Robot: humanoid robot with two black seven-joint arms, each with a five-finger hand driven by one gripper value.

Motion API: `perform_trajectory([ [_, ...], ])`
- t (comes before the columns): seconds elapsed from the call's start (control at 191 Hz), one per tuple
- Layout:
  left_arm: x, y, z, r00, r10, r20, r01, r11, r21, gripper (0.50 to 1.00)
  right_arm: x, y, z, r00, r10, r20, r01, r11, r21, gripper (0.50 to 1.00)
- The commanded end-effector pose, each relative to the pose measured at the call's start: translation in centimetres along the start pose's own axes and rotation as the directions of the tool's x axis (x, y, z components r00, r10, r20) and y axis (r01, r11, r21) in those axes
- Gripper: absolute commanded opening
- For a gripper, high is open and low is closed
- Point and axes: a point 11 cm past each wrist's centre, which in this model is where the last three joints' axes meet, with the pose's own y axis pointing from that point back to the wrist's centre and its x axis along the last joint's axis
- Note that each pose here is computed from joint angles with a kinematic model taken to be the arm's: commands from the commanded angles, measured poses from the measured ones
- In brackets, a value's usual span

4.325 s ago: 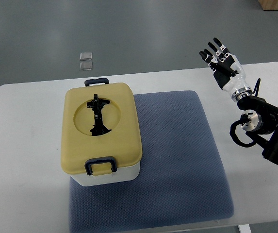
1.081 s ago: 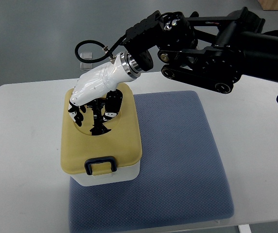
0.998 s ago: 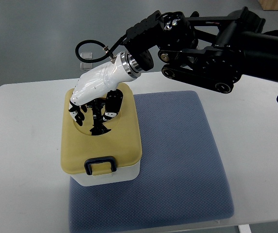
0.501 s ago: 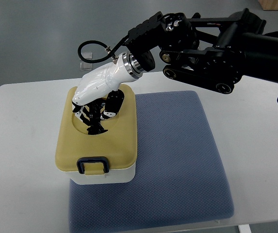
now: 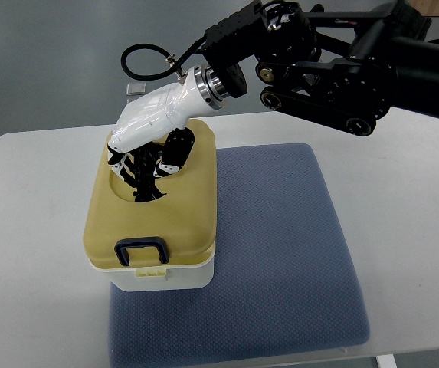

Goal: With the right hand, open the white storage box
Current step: 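Lift the yellow lid off the box and carry it onto the mat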

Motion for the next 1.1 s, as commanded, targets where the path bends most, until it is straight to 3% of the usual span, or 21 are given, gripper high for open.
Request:
perform_trajectory([
  [0.0,0.0,0.0,0.0,1.0,0.0,-0.001,0.0,1.0,0.0,1.0,0.7,1.3,0.6,1.0,0.029,0.003,-0.028,0.999,-0.022,0.5],
  [0.287,0.0,0.0,0.0,1.0,0.0,-0.001,0.0,1.0,0.0,1.0,1.4,6.9,3.7,0.991,0.131,0.035,-0.126,0.983,-0.13,0.5],
  [0.465,0.0,0.0,0.0,1.0,0.0,0.001,0.0,1.0,0.0,1.0,0.0,11.1,6.1,0.975,0.214,0.054,-0.197,0.956,-0.218,0.5],
  [0.789,0.0,0.0,0.0,1.0,0.0,0.001,0.0,1.0,0.0,1.0,-7.0,17.6,9.9,0.95,0.294,0.104,-0.232,0.89,-0.393,0.5],
  [1.097,0.0,0.0,0.0,1.0,0.0,0.001,0.0,1.0,0.0,1.0,-13.7,19.4,11.0,0.935,0.313,0.165,-0.206,0.861,-0.466,0.5],
])
